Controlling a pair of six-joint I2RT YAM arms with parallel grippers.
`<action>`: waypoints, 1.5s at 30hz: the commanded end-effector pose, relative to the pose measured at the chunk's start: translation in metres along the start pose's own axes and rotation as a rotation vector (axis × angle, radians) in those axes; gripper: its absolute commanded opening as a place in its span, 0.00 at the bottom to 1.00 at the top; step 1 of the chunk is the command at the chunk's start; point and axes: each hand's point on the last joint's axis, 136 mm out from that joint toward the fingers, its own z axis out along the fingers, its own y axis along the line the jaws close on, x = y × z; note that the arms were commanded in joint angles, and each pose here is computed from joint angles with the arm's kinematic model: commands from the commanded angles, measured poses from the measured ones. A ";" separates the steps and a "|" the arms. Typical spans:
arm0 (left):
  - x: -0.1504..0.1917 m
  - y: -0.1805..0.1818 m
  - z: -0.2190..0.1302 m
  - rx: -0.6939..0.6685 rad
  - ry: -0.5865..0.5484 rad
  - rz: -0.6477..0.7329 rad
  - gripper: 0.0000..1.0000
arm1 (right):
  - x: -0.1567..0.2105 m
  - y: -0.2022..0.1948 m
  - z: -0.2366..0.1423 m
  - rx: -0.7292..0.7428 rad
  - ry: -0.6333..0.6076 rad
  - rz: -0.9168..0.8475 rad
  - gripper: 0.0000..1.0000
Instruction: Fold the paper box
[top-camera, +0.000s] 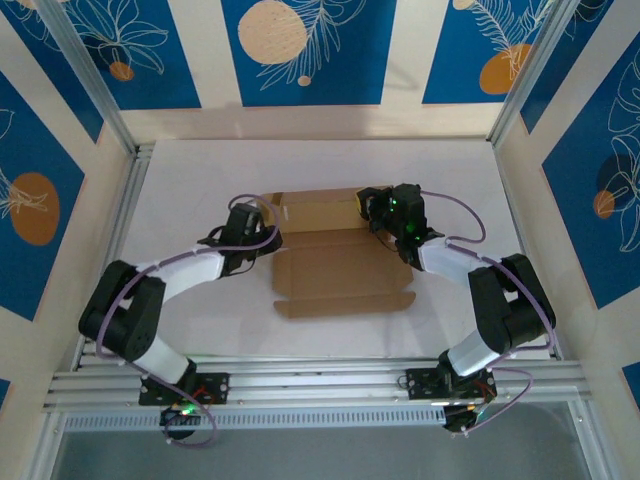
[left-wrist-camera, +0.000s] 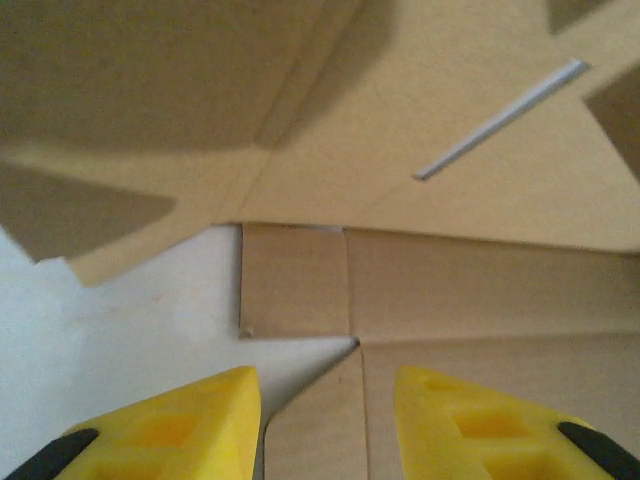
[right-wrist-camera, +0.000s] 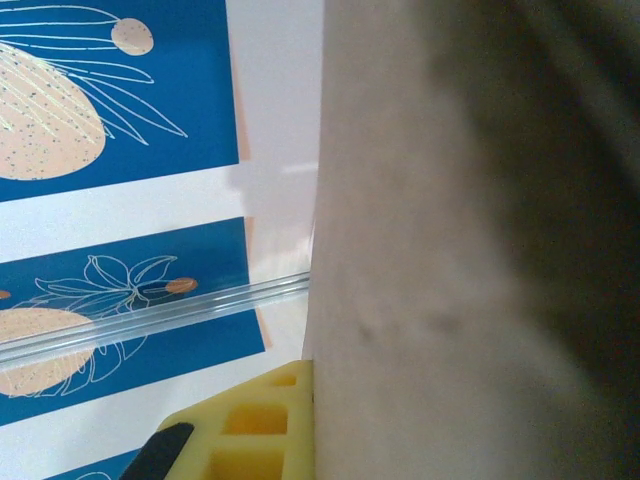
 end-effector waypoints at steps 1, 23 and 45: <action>-0.013 -0.011 0.012 0.023 -0.099 -0.025 0.41 | -0.001 0.008 -0.003 -0.010 -0.008 -0.028 0.09; 0.008 -0.009 0.063 0.043 -0.016 -0.096 0.53 | 0.014 0.006 0.000 -0.018 0.020 -0.036 0.09; -0.017 -0.061 0.038 0.363 -0.142 -0.132 0.53 | 0.024 -0.005 0.007 -0.015 0.053 -0.035 0.08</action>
